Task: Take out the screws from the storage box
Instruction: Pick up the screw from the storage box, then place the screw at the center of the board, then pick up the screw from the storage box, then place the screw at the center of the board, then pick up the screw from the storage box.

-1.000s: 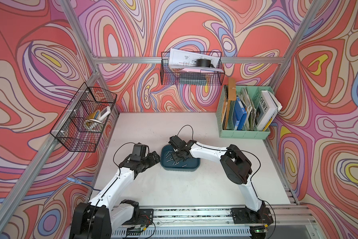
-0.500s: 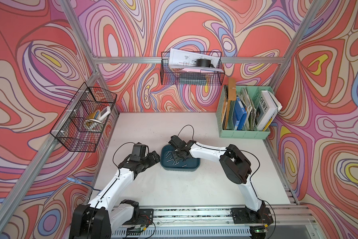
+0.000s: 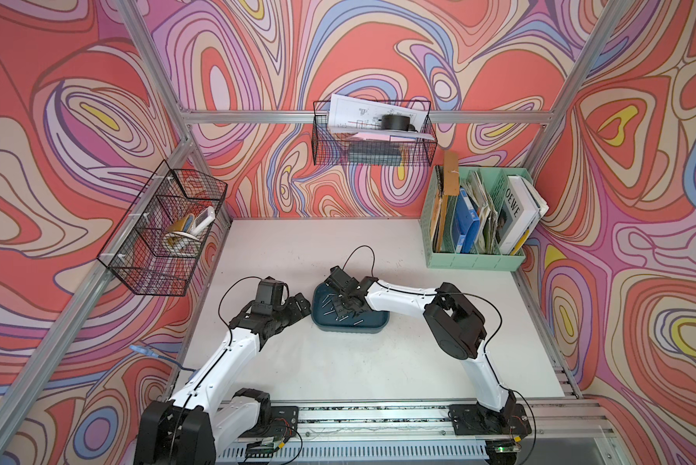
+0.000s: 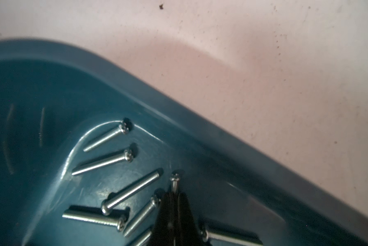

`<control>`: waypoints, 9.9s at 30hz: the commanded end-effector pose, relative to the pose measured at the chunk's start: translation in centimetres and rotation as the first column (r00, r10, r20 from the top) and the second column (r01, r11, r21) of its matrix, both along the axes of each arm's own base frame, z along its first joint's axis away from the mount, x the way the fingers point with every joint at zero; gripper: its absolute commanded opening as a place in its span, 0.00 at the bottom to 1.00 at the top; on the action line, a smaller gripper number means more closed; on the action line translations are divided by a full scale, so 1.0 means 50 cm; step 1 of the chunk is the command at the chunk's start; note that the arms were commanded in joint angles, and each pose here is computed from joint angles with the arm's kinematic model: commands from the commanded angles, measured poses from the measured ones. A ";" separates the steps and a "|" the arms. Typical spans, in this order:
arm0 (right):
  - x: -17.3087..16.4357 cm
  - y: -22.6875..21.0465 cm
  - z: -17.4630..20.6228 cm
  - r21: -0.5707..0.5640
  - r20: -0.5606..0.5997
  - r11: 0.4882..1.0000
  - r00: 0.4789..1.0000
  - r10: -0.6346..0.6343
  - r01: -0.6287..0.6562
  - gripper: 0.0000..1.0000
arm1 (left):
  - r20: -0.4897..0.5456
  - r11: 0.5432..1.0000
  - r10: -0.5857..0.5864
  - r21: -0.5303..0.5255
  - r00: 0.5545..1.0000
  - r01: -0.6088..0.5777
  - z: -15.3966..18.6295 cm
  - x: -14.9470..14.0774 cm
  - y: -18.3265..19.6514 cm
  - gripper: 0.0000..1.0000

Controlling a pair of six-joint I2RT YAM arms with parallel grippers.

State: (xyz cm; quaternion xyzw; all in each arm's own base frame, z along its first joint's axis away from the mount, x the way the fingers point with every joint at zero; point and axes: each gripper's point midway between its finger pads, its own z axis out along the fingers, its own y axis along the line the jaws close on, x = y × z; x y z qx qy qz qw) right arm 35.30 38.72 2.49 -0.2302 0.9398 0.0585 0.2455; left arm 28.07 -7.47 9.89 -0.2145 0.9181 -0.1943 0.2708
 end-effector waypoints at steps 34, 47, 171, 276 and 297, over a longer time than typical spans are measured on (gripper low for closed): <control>-0.087 -0.343 0.224 0.107 0.024 0.943 0.947 -0.320 0.316 0.00 | 0.011 0.996 -0.072 -0.044 0.997 0.072 0.032 0.006 -0.029 0.90; -0.087 -0.366 0.080 0.115 -0.111 0.937 0.942 -0.318 0.330 0.00 | -0.004 0.994 -0.085 -0.064 0.996 0.084 0.024 0.005 -0.038 0.90; -0.021 -0.066 0.137 0.079 -0.014 0.990 0.994 -0.112 0.113 0.00 | -0.007 0.994 -0.100 -0.039 0.995 0.099 0.040 0.003 -0.034 0.89; 0.001 -0.082 0.029 -0.079 -0.001 0.905 0.908 0.419 -0.418 0.35 | 0.010 0.992 -0.118 -0.032 0.993 0.118 0.053 0.008 -0.053 0.89; -0.023 -0.082 -0.038 -0.019 -0.107 0.926 0.922 0.373 -0.377 0.16 | 0.006 0.993 -0.113 -0.044 0.994 0.113 0.050 0.001 -0.054 0.88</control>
